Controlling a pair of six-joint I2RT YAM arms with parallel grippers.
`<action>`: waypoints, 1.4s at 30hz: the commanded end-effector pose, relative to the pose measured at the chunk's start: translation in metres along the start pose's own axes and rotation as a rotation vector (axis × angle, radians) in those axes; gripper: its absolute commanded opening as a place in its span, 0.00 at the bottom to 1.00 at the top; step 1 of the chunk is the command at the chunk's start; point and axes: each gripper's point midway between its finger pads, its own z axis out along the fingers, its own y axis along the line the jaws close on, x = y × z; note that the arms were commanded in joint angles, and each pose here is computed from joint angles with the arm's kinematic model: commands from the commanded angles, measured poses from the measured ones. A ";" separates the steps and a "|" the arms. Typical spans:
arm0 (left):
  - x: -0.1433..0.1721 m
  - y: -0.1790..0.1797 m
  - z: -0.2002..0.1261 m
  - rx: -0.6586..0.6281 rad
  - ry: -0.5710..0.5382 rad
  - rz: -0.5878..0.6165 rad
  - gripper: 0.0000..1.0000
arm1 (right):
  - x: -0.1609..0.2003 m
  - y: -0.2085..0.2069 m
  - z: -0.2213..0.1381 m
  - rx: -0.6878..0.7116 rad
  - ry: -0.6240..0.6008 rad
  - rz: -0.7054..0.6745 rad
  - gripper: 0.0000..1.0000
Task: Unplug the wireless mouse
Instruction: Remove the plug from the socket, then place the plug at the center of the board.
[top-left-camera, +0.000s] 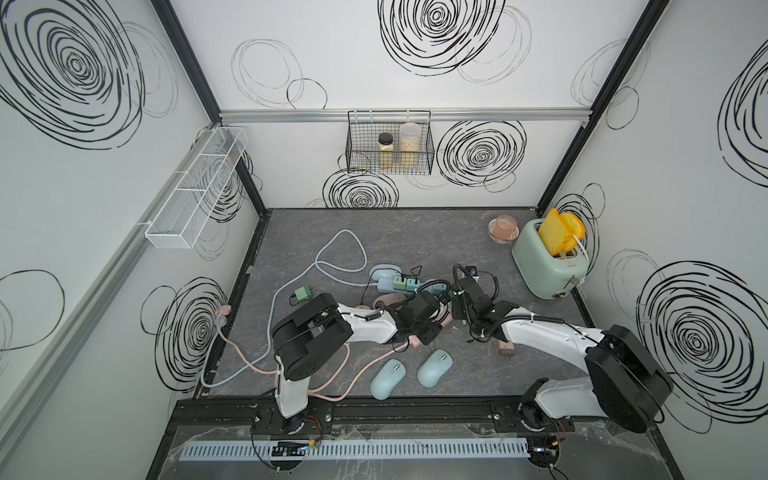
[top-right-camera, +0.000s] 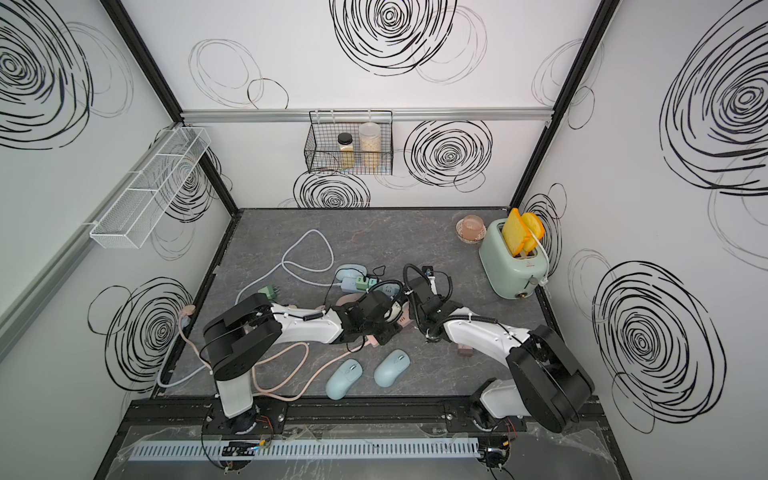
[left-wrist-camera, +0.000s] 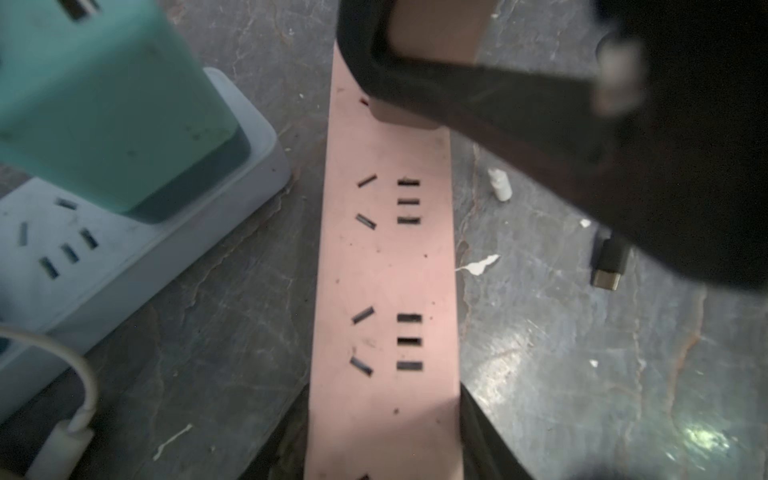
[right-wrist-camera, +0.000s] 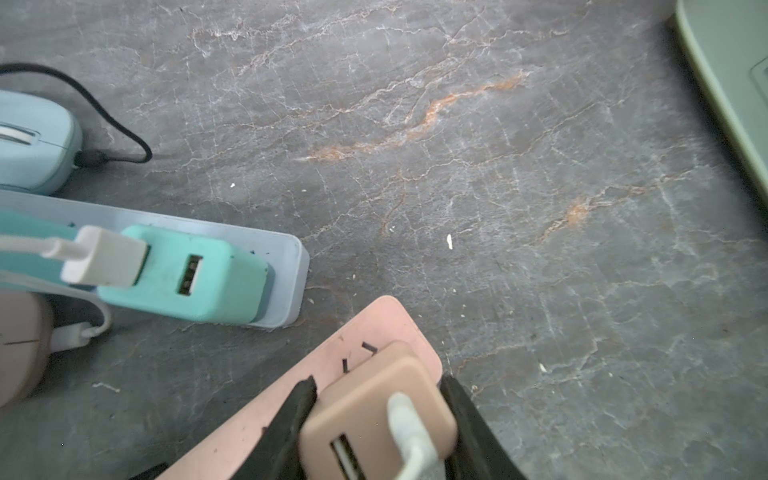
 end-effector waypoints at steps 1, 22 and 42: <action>0.019 0.000 0.005 -0.033 0.062 0.030 0.00 | -0.029 -0.010 -0.005 -0.107 -0.033 0.179 0.19; 0.020 0.009 0.003 -0.053 0.062 0.000 0.00 | -0.047 -0.013 -0.015 -0.065 -0.067 0.172 0.19; -0.108 -0.002 -0.099 0.051 -0.354 -0.150 0.98 | -0.009 -0.083 0.035 -0.142 0.226 0.620 0.71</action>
